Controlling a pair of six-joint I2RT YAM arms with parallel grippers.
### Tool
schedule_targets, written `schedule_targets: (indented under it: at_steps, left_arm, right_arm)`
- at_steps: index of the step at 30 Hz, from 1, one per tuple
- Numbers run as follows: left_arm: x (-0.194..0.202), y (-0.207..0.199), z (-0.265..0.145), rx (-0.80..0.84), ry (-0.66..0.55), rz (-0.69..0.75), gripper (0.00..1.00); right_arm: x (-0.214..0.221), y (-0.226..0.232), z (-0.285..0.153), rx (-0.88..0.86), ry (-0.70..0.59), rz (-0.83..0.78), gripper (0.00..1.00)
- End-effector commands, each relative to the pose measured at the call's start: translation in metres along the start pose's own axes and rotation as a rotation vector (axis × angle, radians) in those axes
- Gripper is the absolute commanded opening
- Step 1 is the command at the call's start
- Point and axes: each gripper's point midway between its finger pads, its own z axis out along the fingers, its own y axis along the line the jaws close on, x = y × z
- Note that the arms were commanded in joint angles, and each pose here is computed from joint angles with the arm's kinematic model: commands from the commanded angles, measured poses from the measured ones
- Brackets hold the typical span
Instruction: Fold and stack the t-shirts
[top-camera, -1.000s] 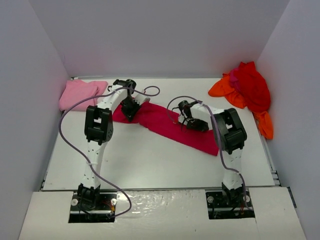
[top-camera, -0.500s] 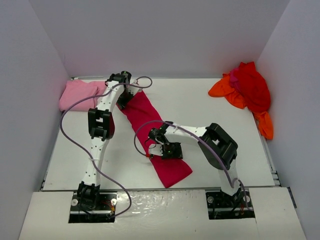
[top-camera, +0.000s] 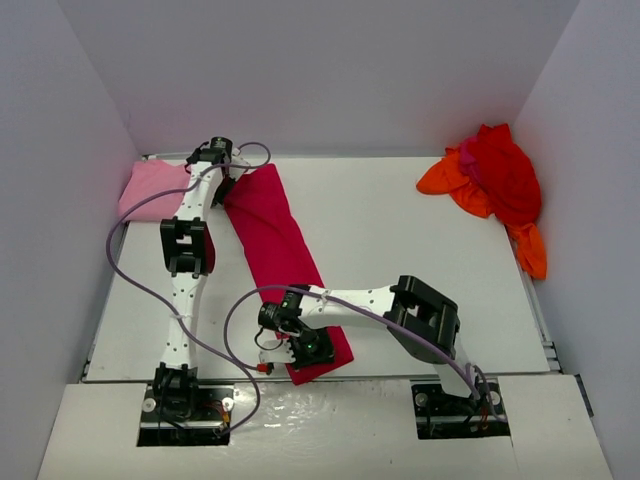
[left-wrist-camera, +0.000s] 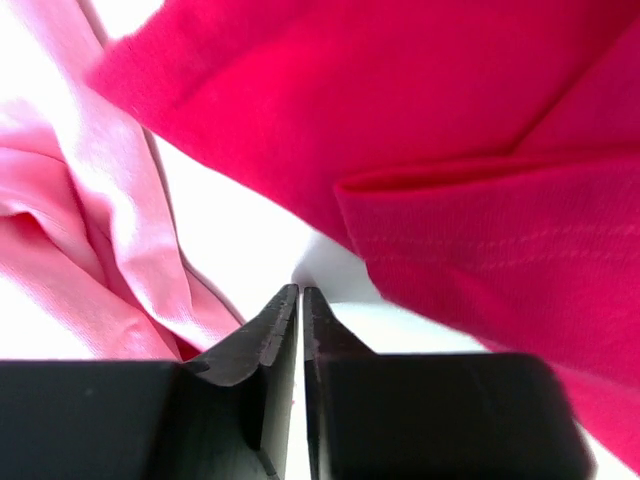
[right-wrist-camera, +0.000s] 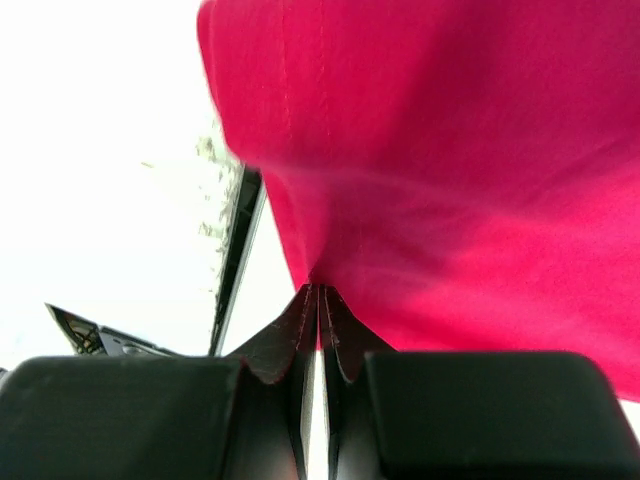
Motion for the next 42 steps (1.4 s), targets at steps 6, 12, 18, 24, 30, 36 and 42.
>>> schedule_targets:
  at_steps: [6, 12, 18, 24, 30, 36, 42]
  left_arm:
    - [-0.047, 0.016, -0.073, -0.052, -0.223, -0.078, 0.19]
    - [-0.065, 0.009, -0.128, 0.002, -0.341, -0.095, 0.37]
    - [-0.075, -0.021, -0.132, 0.035, -0.324, -0.011, 0.22]
    - [-0.069, -0.062, -0.092, 0.088, -0.227, 0.071, 0.00]
    - [-0.066, -0.099, -0.054, 0.143, -0.162, 0.113, 0.00]
    - [-0.063, -0.145, -0.024, 0.195, -0.101, 0.208, 0.00]
    - [-0.066, -0.193, -0.015, 0.236, -0.088, 0.325, 0.00]
  right_arm:
    - [0.020, -0.022, -0.031, 0.144, 0.022, 0.110, 0.01]
    - [0.047, -0.061, -0.116, 0.426, -0.113, 0.246, 0.00]
    - [0.103, -0.098, -0.210, 0.664, -0.341, 0.460, 0.00]
    - [0.124, -0.105, -0.221, 0.736, -0.331, 0.522, 0.00]
    - [0.149, -0.108, -0.243, 0.816, -0.364, 0.602, 0.00]
    - [0.167, -0.098, -0.260, 0.879, -0.399, 0.639, 0.00]
    - [0.168, -0.095, -0.259, 0.888, -0.434, 0.632, 0.00]
